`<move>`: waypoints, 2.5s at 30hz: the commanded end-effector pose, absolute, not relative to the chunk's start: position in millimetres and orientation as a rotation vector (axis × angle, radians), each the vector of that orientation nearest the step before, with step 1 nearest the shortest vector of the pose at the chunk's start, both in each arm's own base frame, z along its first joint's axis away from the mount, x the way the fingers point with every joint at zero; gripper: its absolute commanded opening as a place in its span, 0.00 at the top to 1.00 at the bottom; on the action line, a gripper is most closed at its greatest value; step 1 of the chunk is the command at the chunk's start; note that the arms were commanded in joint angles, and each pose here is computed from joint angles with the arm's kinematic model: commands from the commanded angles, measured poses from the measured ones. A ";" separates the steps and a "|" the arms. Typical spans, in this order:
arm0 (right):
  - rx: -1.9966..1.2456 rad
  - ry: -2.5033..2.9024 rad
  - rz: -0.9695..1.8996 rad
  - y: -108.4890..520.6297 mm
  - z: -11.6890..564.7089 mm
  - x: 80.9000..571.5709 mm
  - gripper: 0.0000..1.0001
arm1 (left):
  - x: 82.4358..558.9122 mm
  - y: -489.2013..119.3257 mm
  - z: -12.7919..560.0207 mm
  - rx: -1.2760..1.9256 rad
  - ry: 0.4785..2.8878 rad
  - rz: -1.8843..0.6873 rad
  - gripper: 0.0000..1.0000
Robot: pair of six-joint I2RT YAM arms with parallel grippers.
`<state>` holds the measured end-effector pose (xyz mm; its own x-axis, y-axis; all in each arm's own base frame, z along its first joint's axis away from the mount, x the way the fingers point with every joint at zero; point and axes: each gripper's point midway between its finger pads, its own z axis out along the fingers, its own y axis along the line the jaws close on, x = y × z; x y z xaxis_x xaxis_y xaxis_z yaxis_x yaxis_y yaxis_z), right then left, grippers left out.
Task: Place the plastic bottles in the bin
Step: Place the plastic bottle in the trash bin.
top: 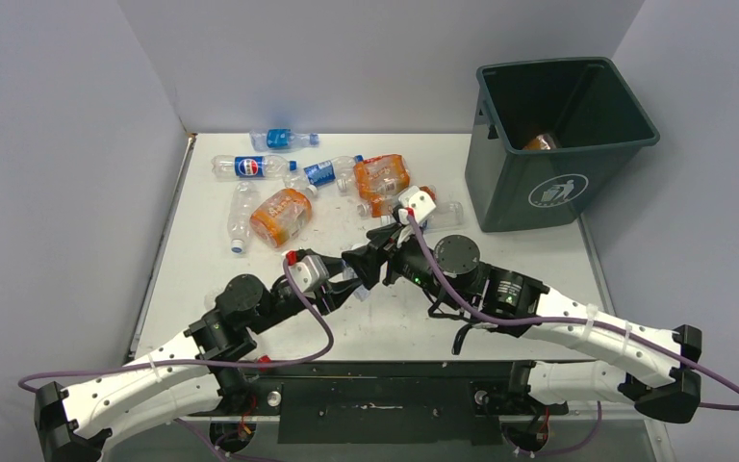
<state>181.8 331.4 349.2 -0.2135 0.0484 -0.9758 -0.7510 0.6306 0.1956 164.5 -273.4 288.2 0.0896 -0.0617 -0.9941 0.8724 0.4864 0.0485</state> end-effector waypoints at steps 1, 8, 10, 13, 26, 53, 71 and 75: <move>-0.583 1.613 0.869 339.0 352.4 183.4 0.37 | 158.6 -272.6 309.6 0.798 1.217 -0.837 1.00; -0.591 1.640 0.864 339.4 341.2 182.9 0.45 | 158.4 -272.4 309.5 0.797 1.219 -0.838 1.00; -0.590 1.645 0.861 338.8 339.4 182.9 0.58 | 158.6 -272.5 309.3 0.797 1.220 -0.837 1.00; -0.584 1.645 0.851 336.6 340.9 184.3 0.86 | 159.9 -272.0 309.1 0.786 1.227 -0.834 1.00; -0.250 1.453 0.518 222.4 450.4 218.7 0.95 | 187.7 -234.9 323.6 0.513 1.262 -0.720 0.04; 0.715 0.848 0.101 -23.7 576.0 394.6 0.95 | 203.8 -221.1 315.1 0.452 1.302 -0.604 0.04; 0.872 0.956 -0.022 -110.9 478.1 459.6 0.24 | 218.8 -211.2 307.1 0.397 1.388 -0.501 0.04; 0.836 0.937 0.030 -100.4 497.9 455.9 0.12 | 219.9 -211.3 305.8 0.394 1.393 -0.496 0.04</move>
